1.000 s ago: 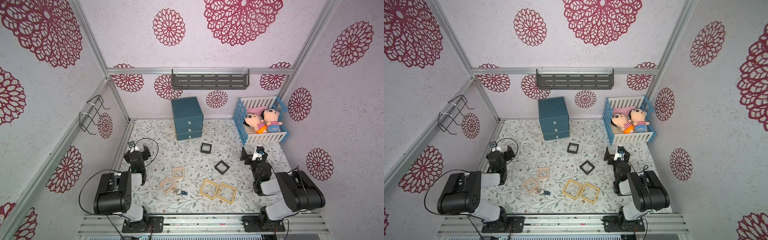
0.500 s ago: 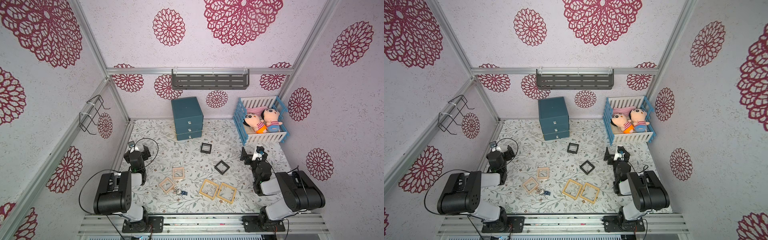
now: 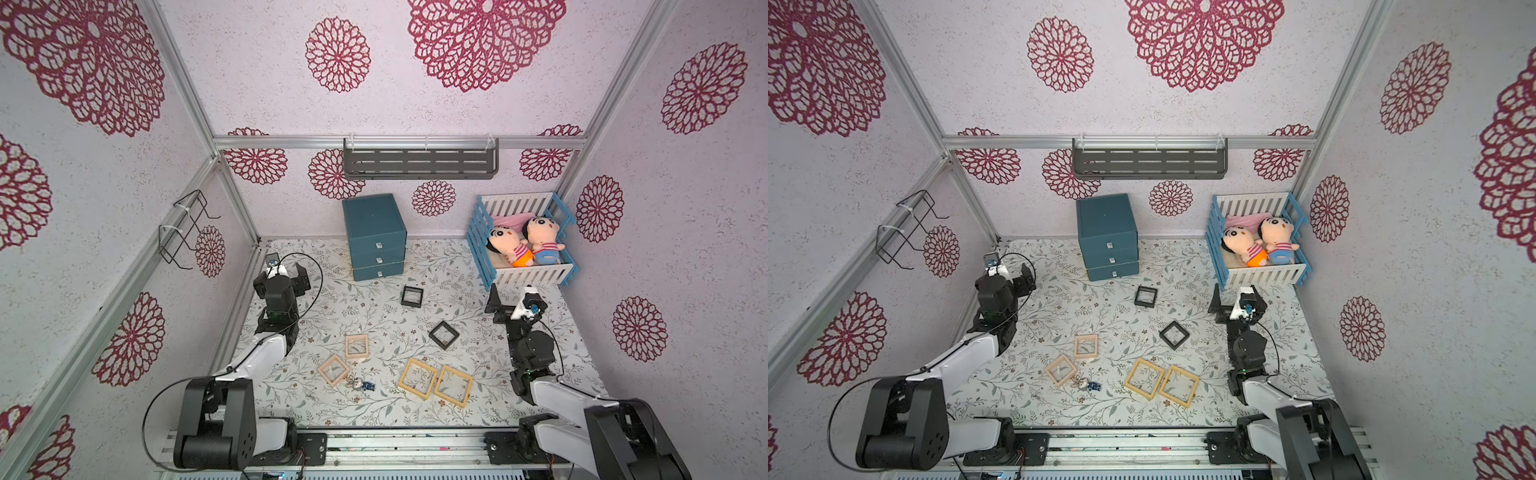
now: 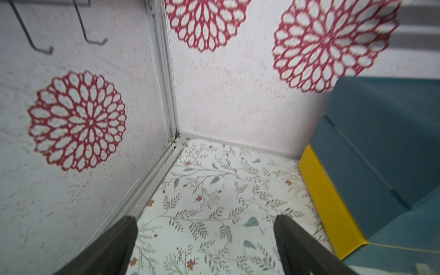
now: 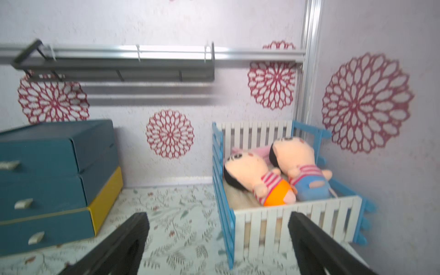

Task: Place the brooch boxes into the drawer by color
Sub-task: Open the drawer in the storage box.

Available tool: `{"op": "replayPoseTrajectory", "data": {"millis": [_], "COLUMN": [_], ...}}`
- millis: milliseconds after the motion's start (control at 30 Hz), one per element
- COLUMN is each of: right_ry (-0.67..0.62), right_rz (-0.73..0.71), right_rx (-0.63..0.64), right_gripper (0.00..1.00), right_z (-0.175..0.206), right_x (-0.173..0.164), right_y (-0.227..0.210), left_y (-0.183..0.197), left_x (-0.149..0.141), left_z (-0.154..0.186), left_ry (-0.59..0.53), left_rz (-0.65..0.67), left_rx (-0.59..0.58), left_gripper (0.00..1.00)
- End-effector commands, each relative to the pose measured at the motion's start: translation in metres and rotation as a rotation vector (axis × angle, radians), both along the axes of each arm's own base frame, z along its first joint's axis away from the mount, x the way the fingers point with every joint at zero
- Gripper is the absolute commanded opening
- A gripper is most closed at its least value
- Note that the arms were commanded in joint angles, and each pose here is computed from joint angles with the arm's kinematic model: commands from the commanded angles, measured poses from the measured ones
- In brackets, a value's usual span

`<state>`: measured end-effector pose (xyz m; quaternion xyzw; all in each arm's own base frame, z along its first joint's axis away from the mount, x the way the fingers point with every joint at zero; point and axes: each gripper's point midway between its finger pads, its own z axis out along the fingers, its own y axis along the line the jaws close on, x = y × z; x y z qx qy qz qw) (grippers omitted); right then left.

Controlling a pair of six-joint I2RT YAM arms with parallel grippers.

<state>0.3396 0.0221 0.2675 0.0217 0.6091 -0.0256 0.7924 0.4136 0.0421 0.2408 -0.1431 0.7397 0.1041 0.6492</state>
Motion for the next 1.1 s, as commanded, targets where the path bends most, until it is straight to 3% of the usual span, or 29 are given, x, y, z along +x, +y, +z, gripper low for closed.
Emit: {"op": "replayPoseTrajectory", "data": {"millis": [0, 67, 133, 167, 233, 300, 367, 467, 667, 800, 900, 1067], "right_ry": [-0.059, -0.070, -0.001, 0.074, 0.144, 0.189, 0.358, 0.606, 0.819, 0.835, 0.858, 0.825], "right_rz": [-0.003, 0.005, 0.025, 0.021, -0.027, 0.198, 0.253, 0.323, 0.675, 0.851, 0.906, 0.899], "right_rx": [-0.042, -0.005, 0.220, 0.335, 0.570, 0.640, 0.673, 0.717, 1.049, 1.246, 1.367, 1.437], "right_gripper": [0.99, 0.99, 0.99, 0.99, 0.99, 0.99, 0.99, 0.97, 0.75, 0.67, 0.63, 0.61], "right_z": [0.070, 0.120, 0.150, 0.146, 0.125, 0.114, 0.089, 0.051, 0.006, 0.001, -0.011, -0.021], "right_x": [0.007, 0.016, 0.030, 0.037, 0.037, 0.046, 0.064, 0.081, 0.090, 0.096, 0.100, 0.115], "right_y": [0.016, 0.030, 0.028, 0.025, 0.008, 0.024, 0.048, 0.103, 0.224, 0.277, 0.300, 0.310], "left_y": [-0.009, -0.021, -0.024, -0.026, -0.016, -0.020, -0.034, -0.056, -0.101, -0.124, -0.135, -0.141], "left_x": [-0.006, -0.005, -0.003, -0.006, -0.014, 0.001, 0.012, 0.029, 0.073, 0.099, 0.113, 0.138], "left_z": [0.034, 0.075, 0.099, 0.093, 0.082, 0.070, 0.056, 0.037, 0.020, 0.022, 0.016, -0.006], "left_ry": [-0.027, -0.070, -0.050, 0.053, 0.148, 0.167, 0.210, 0.315, 0.450, 0.493, 0.542, 0.570], "left_rz": [0.008, 0.000, 0.037, 0.050, 0.147, 0.072, 0.000, -0.052, -0.209, -0.297, -0.318, -0.334], "left_rx": [-0.016, -0.027, -0.148, -0.248, -0.477, -0.667, -0.815, -0.901, -1.029, -1.028, -1.000, -1.020], "left_gripper": [0.97, 0.97, 0.97, 0.97, 0.97, 0.97, 0.94, 0.91, 0.73, 0.70, 0.71, 0.75]}}
